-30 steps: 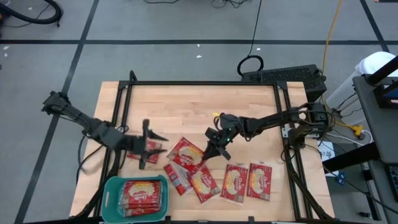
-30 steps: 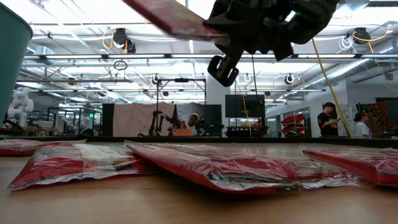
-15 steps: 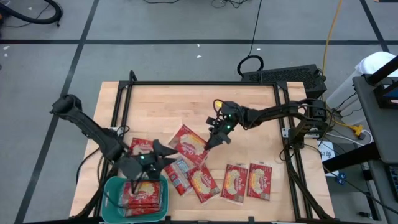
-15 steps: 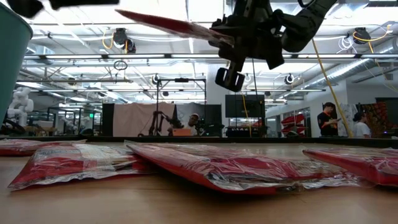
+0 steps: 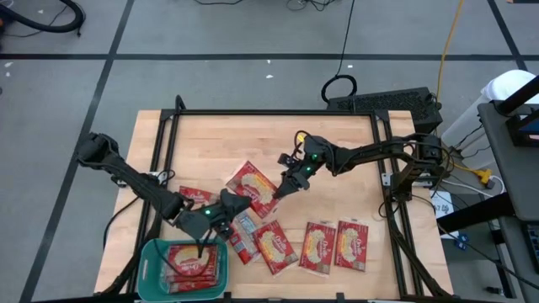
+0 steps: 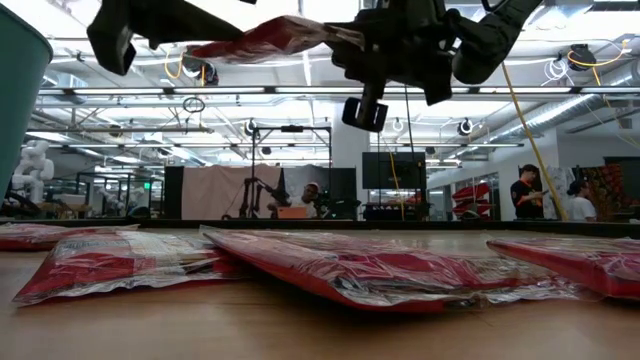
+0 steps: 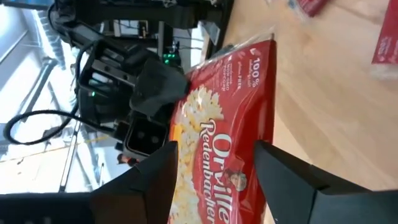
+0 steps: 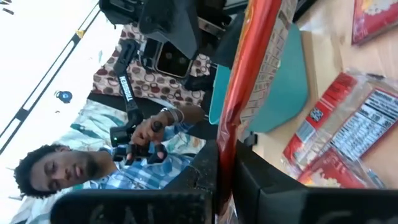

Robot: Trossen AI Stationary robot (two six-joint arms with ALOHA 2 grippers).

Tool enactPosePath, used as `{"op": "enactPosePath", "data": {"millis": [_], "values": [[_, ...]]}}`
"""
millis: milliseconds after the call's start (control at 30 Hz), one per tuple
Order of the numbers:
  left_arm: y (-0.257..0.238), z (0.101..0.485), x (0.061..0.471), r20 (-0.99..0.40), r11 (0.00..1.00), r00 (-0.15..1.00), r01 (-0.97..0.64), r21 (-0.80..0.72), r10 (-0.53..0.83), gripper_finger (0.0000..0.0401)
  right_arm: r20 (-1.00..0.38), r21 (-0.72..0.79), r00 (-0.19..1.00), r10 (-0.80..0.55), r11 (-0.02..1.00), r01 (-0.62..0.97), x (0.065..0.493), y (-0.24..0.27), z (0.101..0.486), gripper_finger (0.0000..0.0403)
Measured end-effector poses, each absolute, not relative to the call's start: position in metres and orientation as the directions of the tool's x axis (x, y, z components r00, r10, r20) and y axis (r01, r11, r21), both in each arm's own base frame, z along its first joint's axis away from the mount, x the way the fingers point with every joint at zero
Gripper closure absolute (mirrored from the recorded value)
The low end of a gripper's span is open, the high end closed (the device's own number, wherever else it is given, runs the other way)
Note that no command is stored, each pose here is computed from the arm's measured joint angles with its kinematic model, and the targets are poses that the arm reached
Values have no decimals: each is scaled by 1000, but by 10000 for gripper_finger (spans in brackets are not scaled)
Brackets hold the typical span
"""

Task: Sort popcorn bags into baskets
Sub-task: Put the red popcorn bag into the blue container

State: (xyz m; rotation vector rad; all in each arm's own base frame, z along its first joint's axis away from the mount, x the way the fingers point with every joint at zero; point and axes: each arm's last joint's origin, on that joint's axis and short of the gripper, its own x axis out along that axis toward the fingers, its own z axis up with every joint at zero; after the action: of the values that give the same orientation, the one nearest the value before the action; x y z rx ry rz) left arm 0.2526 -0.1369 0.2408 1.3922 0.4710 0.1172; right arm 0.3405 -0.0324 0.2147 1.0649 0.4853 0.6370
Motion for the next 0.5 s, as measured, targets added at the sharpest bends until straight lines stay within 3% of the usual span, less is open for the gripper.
{"op": "enactPosePath", "data": {"millis": [500], "values": [[-146,237,239,-239,243,865,141,960,442,153,-60,900,727,684,352,-256,340,-35,215,386]]}}
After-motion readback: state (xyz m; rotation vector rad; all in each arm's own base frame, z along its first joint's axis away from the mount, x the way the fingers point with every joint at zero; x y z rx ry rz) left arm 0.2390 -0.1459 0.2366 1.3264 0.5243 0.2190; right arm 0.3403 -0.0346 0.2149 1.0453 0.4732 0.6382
